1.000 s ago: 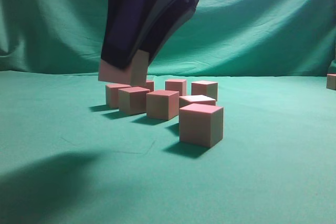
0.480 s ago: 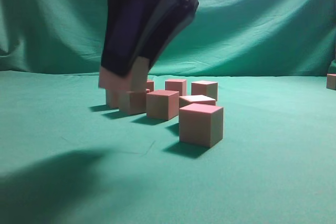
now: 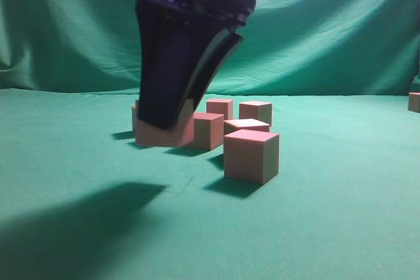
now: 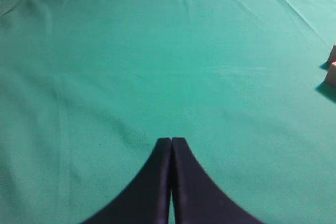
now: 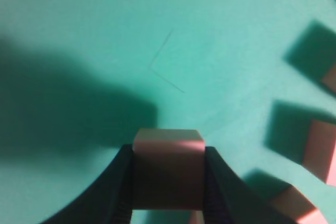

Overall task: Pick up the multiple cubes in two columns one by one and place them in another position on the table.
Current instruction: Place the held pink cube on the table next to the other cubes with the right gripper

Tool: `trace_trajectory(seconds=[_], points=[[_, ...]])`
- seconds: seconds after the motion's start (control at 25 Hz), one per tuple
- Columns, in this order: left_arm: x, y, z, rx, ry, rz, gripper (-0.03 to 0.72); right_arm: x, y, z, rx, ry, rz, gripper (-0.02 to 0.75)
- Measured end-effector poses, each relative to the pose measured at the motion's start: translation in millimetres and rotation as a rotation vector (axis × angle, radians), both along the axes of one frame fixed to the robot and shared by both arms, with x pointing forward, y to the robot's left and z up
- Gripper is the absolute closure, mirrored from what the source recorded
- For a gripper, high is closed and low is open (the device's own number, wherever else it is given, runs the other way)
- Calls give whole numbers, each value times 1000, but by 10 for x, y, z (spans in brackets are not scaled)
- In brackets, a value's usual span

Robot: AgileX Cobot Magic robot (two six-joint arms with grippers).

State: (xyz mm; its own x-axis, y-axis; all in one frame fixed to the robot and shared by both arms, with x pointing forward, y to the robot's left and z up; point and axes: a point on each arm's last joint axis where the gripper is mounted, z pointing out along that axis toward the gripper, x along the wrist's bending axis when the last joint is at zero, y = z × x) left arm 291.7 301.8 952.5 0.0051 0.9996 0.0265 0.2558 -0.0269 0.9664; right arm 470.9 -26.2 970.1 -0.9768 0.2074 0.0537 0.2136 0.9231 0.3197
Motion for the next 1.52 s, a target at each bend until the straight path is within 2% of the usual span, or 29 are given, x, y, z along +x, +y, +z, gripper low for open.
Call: trace_trajectory(seconds=[0.44, 0.84, 1.52], points=[[0, 0, 0, 0, 0, 0, 688, -32, 61, -117, -25, 4, 25, 471], [0, 0, 0, 0, 0, 0, 688, -6, 84, -233, -38, 23, -9, 471], [0, 0, 0, 0, 0, 0, 688, -8, 77, -236, -46, 33, -37, 471]])
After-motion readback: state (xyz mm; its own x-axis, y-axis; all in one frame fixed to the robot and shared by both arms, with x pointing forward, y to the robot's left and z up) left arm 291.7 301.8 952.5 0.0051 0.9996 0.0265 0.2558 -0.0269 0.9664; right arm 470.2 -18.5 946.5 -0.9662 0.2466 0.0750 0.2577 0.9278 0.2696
